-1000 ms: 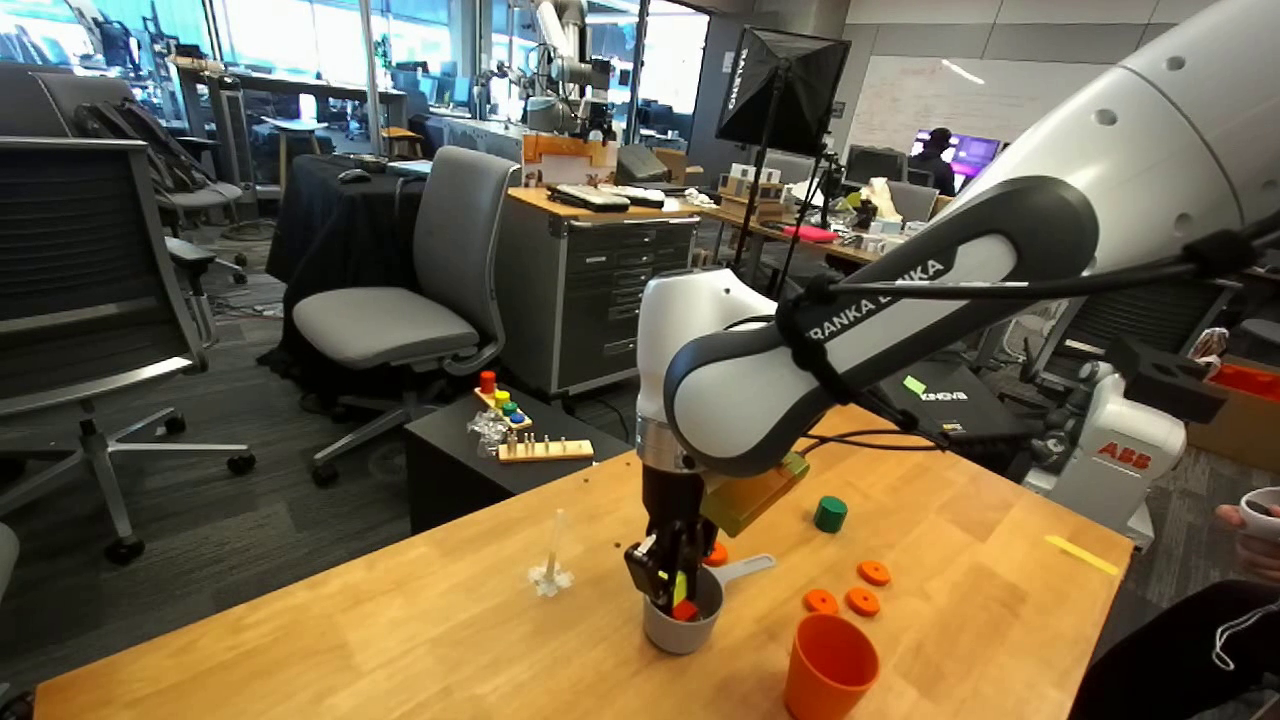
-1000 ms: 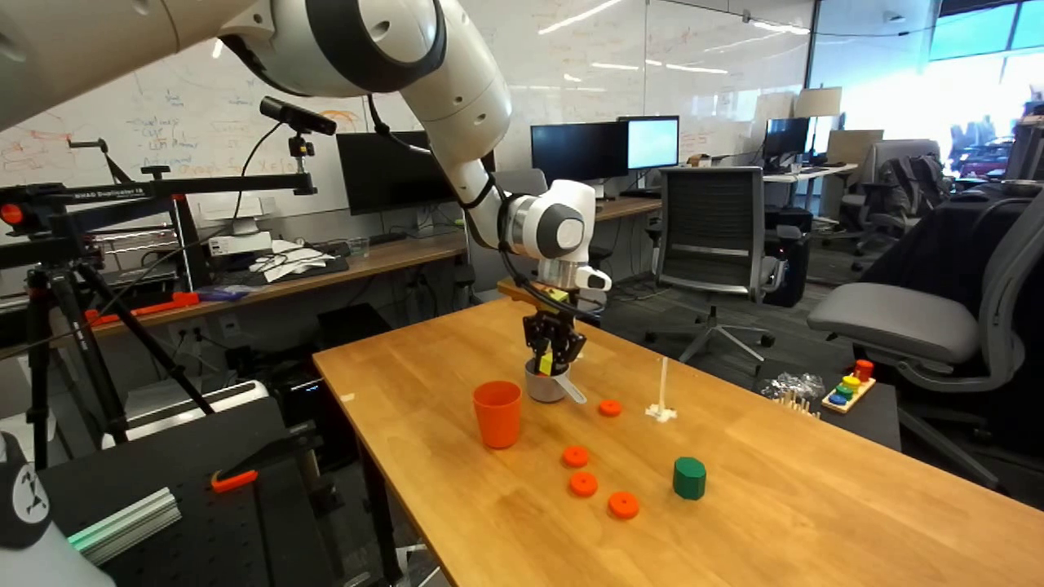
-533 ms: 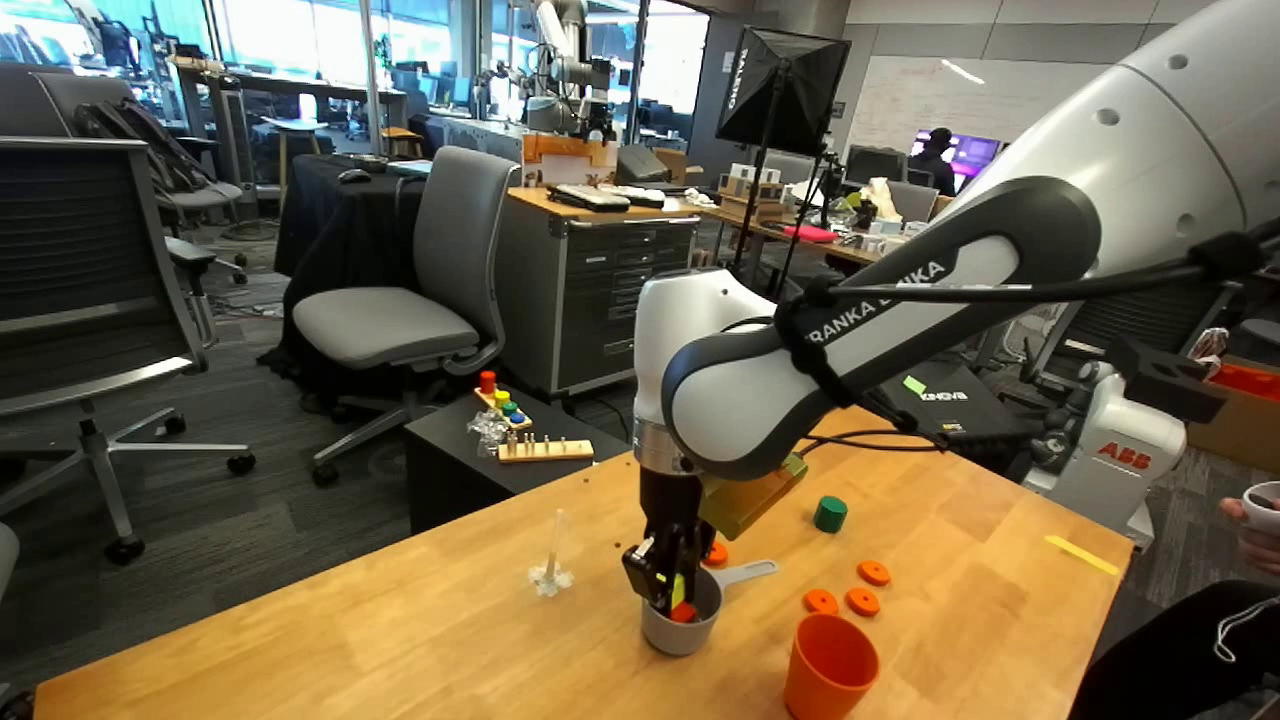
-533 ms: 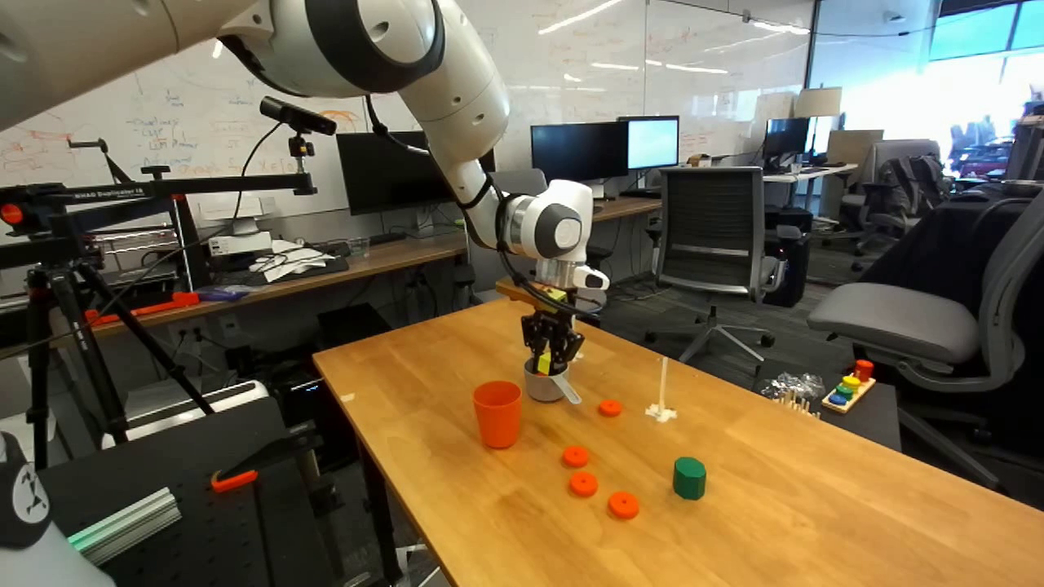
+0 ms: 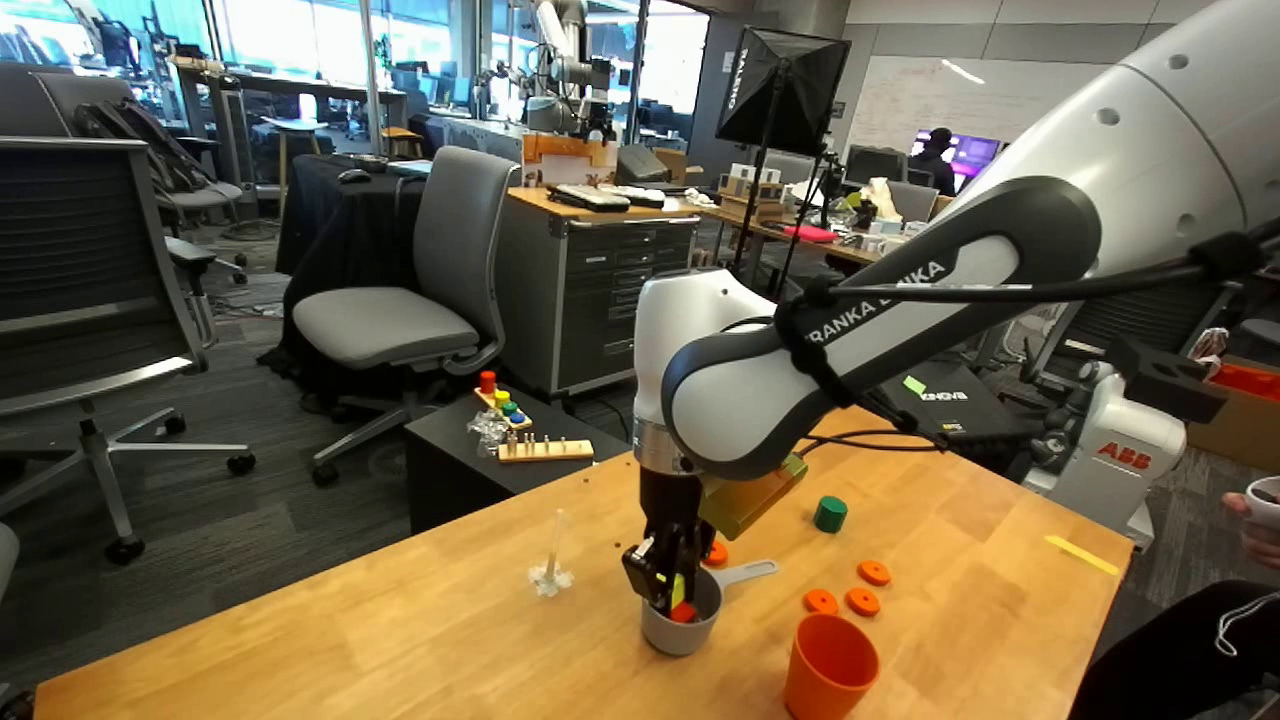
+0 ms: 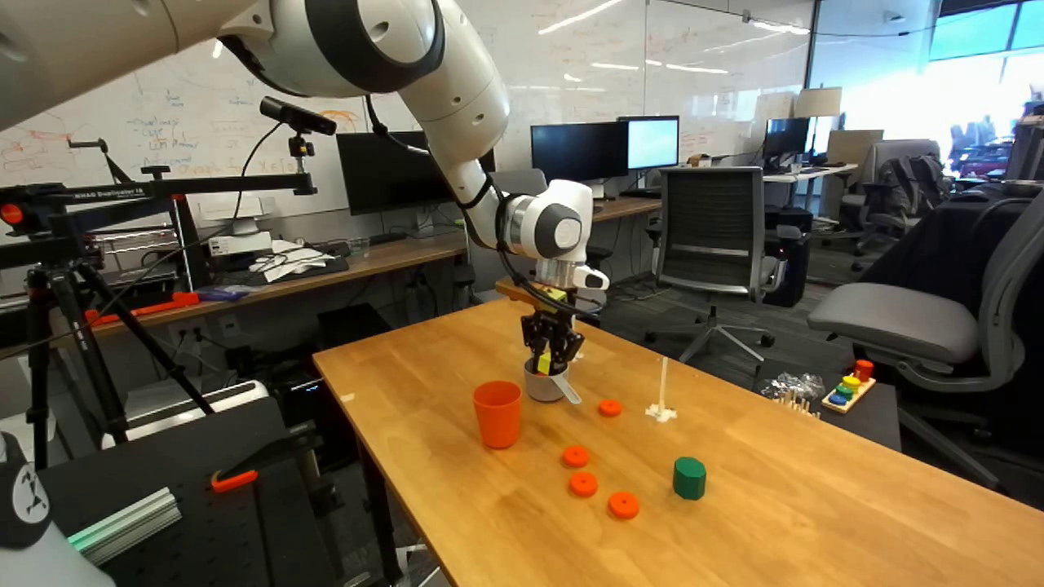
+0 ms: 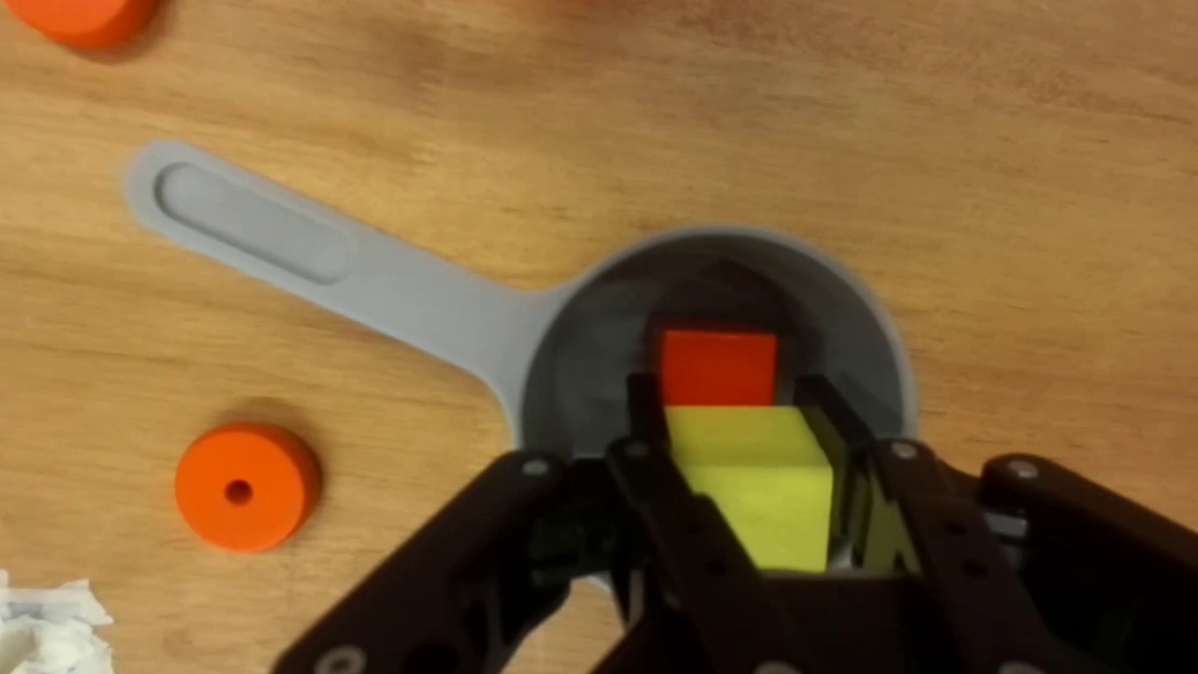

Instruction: Put the blocks in the grey cup

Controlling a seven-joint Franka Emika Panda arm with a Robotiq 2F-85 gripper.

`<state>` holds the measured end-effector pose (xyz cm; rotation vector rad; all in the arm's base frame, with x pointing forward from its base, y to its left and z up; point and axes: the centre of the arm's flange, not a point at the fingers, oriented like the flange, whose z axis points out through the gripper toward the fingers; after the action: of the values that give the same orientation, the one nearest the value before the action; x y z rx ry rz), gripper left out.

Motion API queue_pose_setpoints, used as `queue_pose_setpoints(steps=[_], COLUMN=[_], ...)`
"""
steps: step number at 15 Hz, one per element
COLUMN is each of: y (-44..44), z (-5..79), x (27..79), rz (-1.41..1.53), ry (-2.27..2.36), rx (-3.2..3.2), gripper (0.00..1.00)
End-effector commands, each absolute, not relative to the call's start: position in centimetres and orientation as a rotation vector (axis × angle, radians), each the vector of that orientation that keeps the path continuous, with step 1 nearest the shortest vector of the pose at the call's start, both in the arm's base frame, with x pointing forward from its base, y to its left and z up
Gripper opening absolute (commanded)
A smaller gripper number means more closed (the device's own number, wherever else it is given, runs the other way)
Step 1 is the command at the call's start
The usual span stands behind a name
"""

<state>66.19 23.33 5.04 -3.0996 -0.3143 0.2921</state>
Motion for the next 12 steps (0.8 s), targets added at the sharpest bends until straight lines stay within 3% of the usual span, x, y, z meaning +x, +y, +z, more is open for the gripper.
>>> queue_pose_setpoints(steps=[1, 2, 5, 6, 7, 8, 9, 10, 12], y=[23.3, 23.3, 23.2, 23.2, 23.2, 23.2, 23.2, 23.2, 23.3], z=[6.5, 6.5, 6.8, 6.9, 7.0, 7.1, 7.2, 7.3, 7.5], x=[65.7, 65.7, 65.6, 65.6, 65.6, 65.6, 65.6, 65.6, 65.6], rz=[0.276, 0.275, 0.27, 0.268, 0.266, 0.265, 0.262, 0.259, 0.251], ry=[-0.315, -0.314, -0.312, -0.313, -0.313, -0.312, -0.315, -0.314, -0.313], rx=[-3.122, -3.121, -3.12, -3.119, -3.118, -3.119, -3.118, -3.118, -3.119], gripper=[0.51, 0.66, 0.87, 0.73, 0.66, 0.67, 0.48, 0.49, 0.33])
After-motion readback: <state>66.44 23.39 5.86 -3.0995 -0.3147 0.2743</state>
